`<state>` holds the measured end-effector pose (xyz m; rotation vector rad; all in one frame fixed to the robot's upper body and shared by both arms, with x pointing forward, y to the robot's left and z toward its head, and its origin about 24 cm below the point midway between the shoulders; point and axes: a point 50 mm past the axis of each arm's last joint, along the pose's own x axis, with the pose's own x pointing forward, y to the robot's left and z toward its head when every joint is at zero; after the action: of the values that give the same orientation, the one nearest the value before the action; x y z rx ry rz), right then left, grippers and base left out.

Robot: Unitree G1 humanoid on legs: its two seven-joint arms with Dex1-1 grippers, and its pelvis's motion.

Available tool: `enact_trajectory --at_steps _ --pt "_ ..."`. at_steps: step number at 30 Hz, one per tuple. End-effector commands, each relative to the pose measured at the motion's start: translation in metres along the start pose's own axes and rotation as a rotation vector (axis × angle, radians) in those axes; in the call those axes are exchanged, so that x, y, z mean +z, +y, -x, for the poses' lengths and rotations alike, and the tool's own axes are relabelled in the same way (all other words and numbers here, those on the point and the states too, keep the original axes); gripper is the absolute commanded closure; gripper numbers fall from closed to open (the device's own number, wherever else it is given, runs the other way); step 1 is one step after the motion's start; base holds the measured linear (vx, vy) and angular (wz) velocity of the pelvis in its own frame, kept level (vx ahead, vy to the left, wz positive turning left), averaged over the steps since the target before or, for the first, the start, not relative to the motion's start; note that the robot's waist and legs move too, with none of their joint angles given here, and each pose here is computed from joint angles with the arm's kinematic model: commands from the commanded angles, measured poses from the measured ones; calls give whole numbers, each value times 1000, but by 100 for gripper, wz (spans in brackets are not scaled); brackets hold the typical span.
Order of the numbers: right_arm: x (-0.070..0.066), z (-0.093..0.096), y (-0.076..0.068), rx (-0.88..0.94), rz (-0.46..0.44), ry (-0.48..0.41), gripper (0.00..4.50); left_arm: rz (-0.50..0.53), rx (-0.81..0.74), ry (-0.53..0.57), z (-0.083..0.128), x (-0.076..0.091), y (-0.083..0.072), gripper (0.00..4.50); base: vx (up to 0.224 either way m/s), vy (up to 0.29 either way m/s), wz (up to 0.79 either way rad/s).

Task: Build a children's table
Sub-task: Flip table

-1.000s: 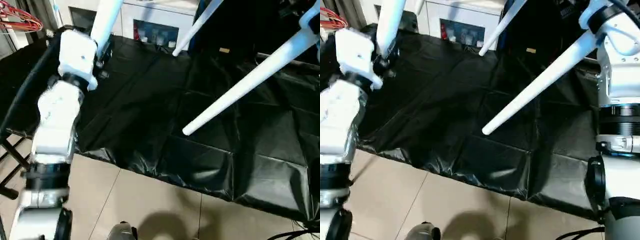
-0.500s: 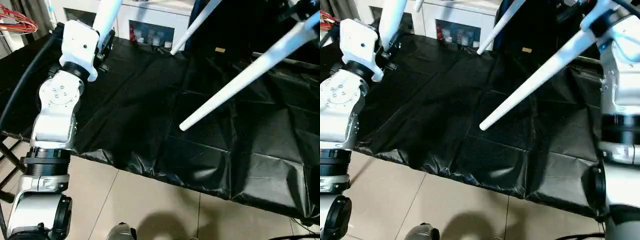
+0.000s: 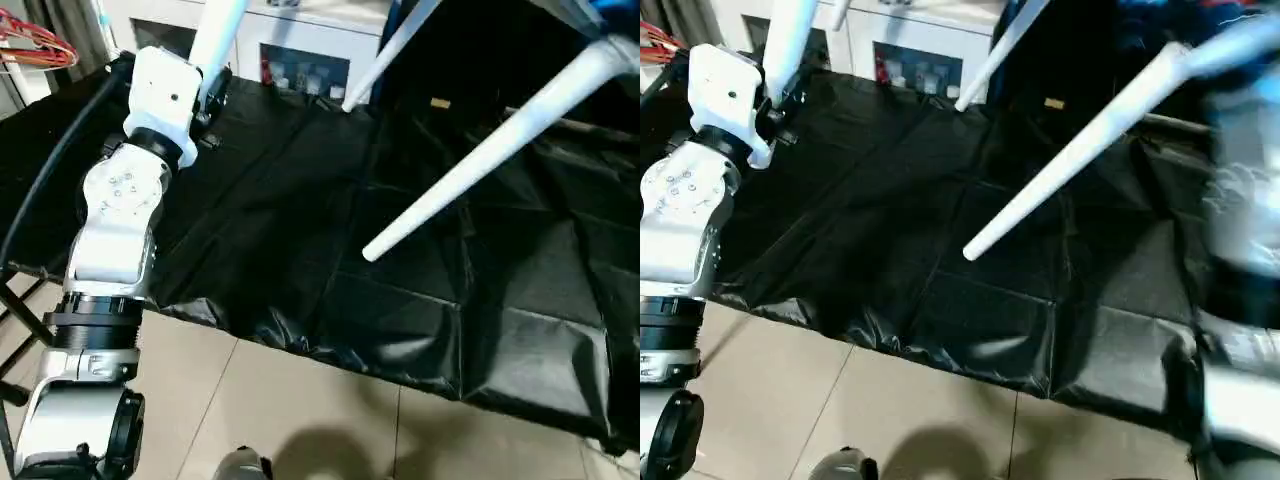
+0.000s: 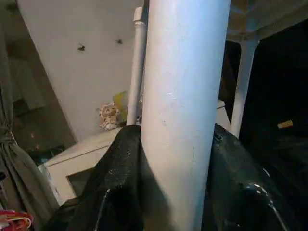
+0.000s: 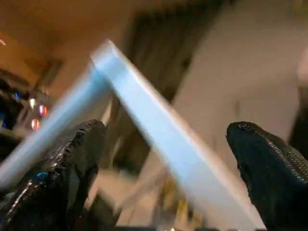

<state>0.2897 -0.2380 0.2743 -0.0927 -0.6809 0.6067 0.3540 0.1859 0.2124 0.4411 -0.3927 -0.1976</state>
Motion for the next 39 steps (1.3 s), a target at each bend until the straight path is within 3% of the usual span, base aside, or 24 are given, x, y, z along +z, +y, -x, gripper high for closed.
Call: enact_trajectory --at_steps 1,2,4,6,7,11,13,17,20,21,24,28,34,39 --pt "-18 24 12 83 -94 103 0 21 1 13 1 -3 -1 287 0 0 0" --pt "-41 49 25 120 -157 235 0 24 -2 13 2 -3 -2 287 0 0 0" --pt "-63 69 34 125 -205 356 0 28 -8 10 2 -3 -3 288 0 0 0" --pt "-94 87 33 -12 -250 493 0 33 -25 -4 2 -2 -6 289 0 0 0" --pt "-94 87 33 -14 -251 494 0 33 -25 -4 2 -2 -6 289 0 0 0" --pt "-132 104 32 -220 -289 633 0 28 -42 -6 1 -2 -11 289 0 0 0" --pt "-141 104 32 -270 -303 648 0 28 -44 -6 1 -2 -11 289 0 0 0" --pt "-161 92 38 -334 -379 624 0 26 -46 -7 2 -2 -11 289 0 0 0" --pt "-174 67 49 -271 -541 516 0 25 -50 -6 2 -2 -11 289 0 0 0" --pt "-174 67 49 -271 -541 516 0 25 -50 -6 2 -2 -11 289 0 0 0" --pt "-186 42 51 -274 -633 453 0 21 -55 -4 3 -2 -11 289 0 0 0" --pt "-201 20 47 -368 -598 514 0 14 -64 3 4 -2 -11 290 0 0 0" --pt "-204 4 52 -355 -611 505 0 9 -78 18 10 -4 -12 291 0 0 0" --pt "-199 -5 55 -266 -689 386 49 10 -81 46 16 -10 -13 291 0 0 0"
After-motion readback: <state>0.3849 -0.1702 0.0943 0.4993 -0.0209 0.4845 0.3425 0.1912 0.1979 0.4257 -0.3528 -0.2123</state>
